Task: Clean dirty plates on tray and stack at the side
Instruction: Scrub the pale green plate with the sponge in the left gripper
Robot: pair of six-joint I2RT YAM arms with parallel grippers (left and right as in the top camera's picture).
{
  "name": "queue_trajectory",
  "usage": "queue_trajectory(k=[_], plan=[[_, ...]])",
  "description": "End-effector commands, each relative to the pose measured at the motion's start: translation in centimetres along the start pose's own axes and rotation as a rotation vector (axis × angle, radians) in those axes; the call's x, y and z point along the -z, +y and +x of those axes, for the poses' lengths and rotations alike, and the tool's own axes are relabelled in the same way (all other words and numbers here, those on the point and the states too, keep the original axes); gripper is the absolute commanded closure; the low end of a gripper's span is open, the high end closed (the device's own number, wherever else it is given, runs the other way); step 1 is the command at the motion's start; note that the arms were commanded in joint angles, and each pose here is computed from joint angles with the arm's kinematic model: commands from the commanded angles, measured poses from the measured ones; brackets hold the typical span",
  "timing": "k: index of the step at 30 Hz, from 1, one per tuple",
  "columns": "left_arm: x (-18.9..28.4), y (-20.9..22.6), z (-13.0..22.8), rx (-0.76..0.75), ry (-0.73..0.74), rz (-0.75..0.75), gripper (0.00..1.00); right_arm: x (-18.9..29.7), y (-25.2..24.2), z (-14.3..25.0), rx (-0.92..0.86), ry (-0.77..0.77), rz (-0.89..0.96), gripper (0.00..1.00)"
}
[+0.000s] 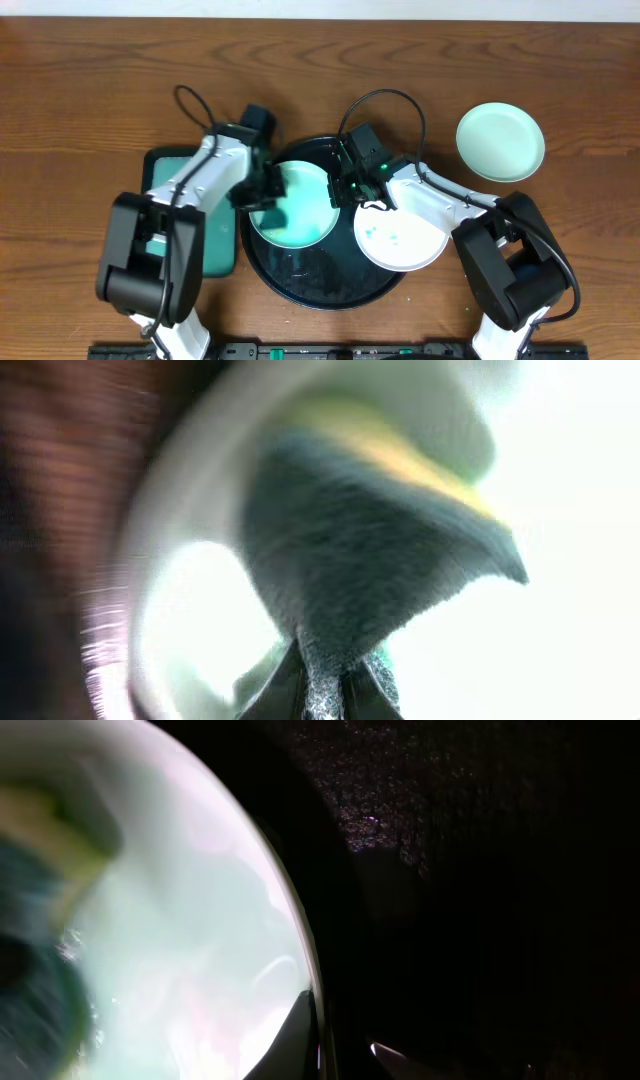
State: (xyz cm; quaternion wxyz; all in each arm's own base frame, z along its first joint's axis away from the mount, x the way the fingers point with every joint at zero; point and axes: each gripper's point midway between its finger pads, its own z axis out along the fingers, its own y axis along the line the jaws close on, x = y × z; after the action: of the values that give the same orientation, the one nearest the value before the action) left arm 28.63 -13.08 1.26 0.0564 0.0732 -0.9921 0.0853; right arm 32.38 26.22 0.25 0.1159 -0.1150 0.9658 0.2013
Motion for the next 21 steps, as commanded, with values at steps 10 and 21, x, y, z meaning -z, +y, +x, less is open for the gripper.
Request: queue_trajectory(k=[10,21], plan=[[-2.6,-9.1,5.1,-0.171,0.161,0.303,0.93,-1.3,-1.5,2.3,-0.019,0.07,0.058,0.98],[-1.7,-9.7,2.9,-0.154,0.107,0.387,0.93,-1.3,-1.6,2.3,-0.02,0.069,0.062,0.98]])
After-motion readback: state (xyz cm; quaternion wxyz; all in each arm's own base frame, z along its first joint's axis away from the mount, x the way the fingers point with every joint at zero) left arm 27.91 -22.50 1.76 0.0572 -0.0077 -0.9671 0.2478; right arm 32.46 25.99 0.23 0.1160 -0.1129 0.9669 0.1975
